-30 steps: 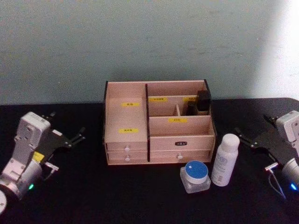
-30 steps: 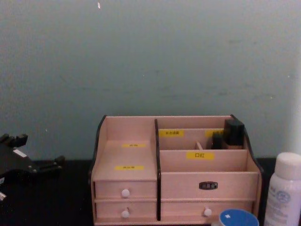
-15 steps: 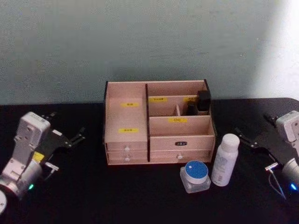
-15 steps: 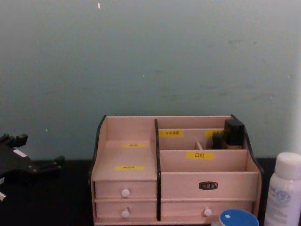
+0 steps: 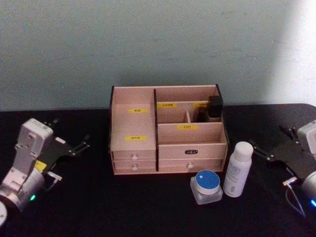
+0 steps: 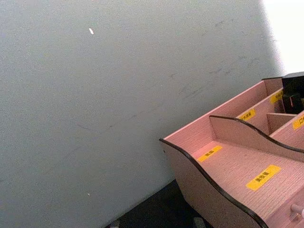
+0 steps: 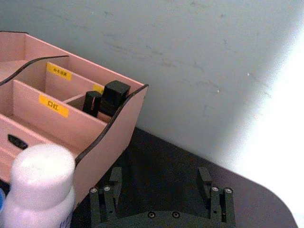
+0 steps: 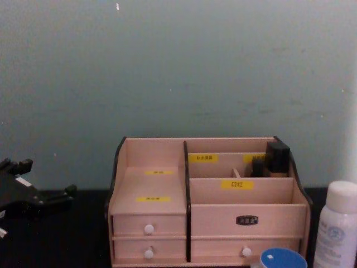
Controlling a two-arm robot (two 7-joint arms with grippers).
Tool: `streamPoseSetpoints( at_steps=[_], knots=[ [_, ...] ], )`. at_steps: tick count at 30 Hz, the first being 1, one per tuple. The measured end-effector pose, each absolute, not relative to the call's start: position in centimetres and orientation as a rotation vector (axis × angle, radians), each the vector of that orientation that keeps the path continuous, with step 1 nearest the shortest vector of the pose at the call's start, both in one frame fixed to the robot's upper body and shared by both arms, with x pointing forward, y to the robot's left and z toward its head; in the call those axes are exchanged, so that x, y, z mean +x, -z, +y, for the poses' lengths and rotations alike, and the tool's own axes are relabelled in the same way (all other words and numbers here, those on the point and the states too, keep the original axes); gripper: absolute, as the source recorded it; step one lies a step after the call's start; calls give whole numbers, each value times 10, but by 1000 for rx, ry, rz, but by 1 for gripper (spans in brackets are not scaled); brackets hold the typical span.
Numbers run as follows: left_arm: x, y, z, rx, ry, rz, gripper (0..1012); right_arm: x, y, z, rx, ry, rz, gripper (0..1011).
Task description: Pick up the facial cleanser and watermelon frost from the table and place them into the tiered storage box.
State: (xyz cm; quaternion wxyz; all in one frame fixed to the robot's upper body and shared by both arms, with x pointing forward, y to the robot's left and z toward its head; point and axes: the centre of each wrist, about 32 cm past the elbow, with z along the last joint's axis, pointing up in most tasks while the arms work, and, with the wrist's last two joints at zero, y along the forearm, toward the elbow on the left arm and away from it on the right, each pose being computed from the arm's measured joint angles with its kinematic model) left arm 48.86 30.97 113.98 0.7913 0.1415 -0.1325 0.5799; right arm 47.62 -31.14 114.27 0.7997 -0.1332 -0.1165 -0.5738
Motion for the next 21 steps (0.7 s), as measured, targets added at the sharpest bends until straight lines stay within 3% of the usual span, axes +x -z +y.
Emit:
streamPoseSetpoints(
  at_steps=[21],
  knots=[
    [489, -1140, 310, 304, -1248, -285, 1001, 413, -1158, -330, -306, 1124, -130, 1003]
  ],
)
